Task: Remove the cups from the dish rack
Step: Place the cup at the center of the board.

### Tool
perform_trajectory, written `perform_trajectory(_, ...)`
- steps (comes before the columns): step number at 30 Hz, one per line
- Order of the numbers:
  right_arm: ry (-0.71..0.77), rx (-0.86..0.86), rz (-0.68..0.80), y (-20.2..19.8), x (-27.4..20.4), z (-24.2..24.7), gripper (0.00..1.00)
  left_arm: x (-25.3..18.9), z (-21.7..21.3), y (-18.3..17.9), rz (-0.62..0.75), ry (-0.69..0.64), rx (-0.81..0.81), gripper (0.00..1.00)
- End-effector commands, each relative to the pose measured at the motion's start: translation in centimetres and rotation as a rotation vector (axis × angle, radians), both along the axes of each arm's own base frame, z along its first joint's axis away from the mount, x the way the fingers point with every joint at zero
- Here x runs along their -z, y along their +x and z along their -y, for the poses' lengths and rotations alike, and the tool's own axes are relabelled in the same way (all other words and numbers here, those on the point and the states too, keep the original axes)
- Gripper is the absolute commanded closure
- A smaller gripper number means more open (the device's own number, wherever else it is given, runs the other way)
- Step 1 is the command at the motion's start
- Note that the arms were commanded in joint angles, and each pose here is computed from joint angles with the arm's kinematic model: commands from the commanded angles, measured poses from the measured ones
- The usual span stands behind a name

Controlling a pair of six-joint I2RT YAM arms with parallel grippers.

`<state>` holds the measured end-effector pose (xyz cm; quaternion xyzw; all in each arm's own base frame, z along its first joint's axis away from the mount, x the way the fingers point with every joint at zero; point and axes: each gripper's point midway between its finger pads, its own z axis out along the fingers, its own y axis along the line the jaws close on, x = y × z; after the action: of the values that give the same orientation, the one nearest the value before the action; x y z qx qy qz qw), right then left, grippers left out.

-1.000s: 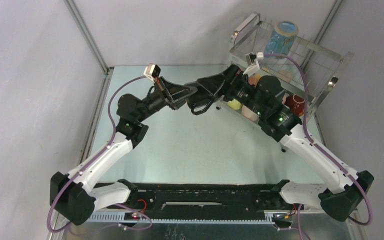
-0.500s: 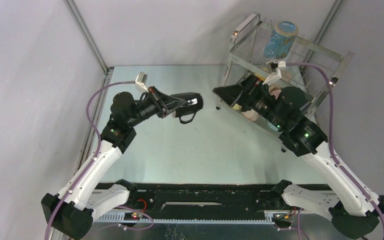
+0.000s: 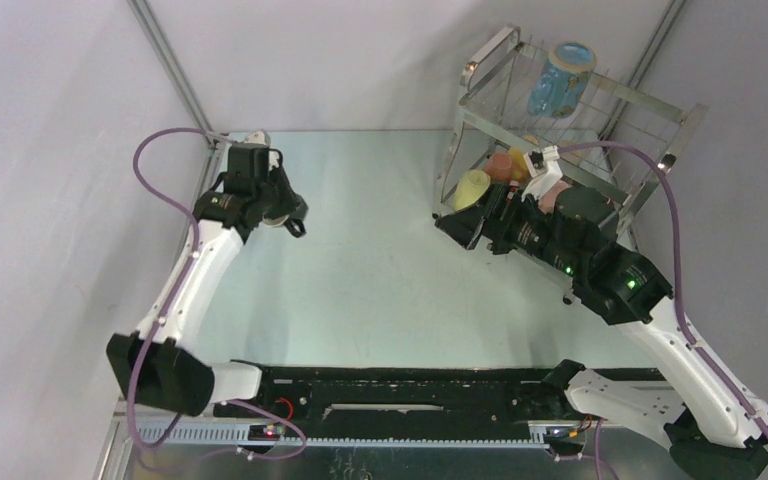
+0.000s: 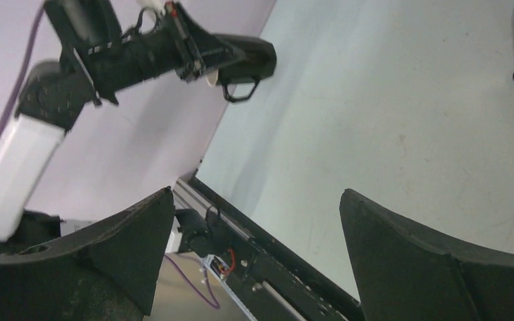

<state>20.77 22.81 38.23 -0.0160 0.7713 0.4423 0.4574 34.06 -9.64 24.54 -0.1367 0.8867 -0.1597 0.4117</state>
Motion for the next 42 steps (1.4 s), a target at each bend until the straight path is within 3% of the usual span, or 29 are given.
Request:
perform_trajectory(1,-0.074,-0.024,0.019,-0.7,1.1,0.2,0.00,-2.1,-5.7,4.2,0.062,0.193,-0.136,1.00)
perform_trajectory(11,-0.111,-0.049,0.033,-1.3,1.5,0.4,0.00,2.8,-10.7,10.9,-0.102,0.256,-0.218,1.00)
perform_trajectory(22,-0.146,-0.037,0.050,-2.1,1.8,1.6,0.00,7.2,-12.6,15.8,-0.237,0.239,-0.213,1.00)
perform_trajectory(33,-0.166,-0.050,0.065,-2.8,1.8,2.1,0.00,9.6,-13.3,17.6,-0.312,0.238,-0.220,0.99)
perform_trajectory(42,-0.196,-0.051,0.078,-2.6,2.0,2.3,0.00,10.9,-13.6,17.7,-0.345,0.246,-0.223,0.86)
